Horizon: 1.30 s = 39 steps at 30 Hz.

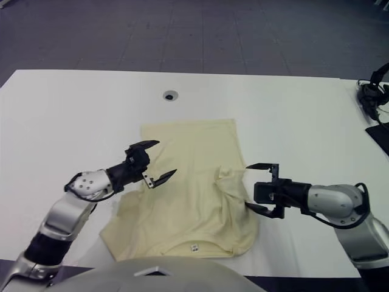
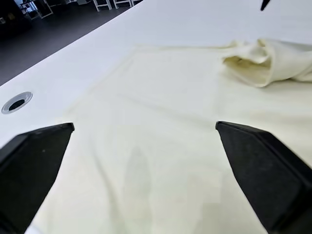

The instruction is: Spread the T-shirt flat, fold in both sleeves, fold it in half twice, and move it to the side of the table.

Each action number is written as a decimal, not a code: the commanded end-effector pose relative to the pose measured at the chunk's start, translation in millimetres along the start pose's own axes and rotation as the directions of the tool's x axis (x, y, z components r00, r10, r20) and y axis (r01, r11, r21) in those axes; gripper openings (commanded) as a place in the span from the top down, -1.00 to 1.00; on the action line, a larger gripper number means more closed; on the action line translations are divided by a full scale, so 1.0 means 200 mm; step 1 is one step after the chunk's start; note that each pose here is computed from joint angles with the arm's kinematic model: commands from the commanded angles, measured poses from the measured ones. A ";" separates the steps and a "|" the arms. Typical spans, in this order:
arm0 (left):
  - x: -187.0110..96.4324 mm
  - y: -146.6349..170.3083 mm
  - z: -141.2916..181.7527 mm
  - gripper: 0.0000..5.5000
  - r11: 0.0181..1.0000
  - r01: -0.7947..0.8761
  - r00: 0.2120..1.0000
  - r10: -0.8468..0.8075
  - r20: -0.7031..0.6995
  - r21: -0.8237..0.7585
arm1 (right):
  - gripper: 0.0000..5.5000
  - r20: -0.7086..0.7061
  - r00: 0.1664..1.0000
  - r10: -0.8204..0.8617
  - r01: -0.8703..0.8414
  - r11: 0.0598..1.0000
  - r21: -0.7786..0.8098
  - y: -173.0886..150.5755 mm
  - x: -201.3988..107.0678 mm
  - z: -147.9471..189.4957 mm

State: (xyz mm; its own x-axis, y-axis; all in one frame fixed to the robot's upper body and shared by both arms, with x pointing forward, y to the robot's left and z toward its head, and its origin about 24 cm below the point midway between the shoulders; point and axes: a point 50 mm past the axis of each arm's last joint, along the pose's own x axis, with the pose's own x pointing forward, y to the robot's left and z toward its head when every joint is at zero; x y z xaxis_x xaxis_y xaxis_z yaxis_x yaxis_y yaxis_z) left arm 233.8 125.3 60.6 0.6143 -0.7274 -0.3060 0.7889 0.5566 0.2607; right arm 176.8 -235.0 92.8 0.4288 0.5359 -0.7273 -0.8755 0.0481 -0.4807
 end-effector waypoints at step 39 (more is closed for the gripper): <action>0.08 0.00 -0.14 -0.96 0.985 -0.099 0.987 0.115 -0.111 0.139 | -0.96 -0.200 0.974 0.106 -0.096 0.994 0.057 0.11 -0.34 0.01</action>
State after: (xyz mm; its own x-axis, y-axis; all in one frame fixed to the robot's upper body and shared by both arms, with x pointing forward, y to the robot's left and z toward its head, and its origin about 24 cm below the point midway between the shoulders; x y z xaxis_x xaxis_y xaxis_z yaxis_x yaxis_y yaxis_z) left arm 246.9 121.0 38.2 0.7075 -0.6221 -0.3354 0.7022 0.5653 0.4328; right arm 118.5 -272.7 122.1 0.3128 0.3360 -0.8884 -0.9471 0.0404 -0.3182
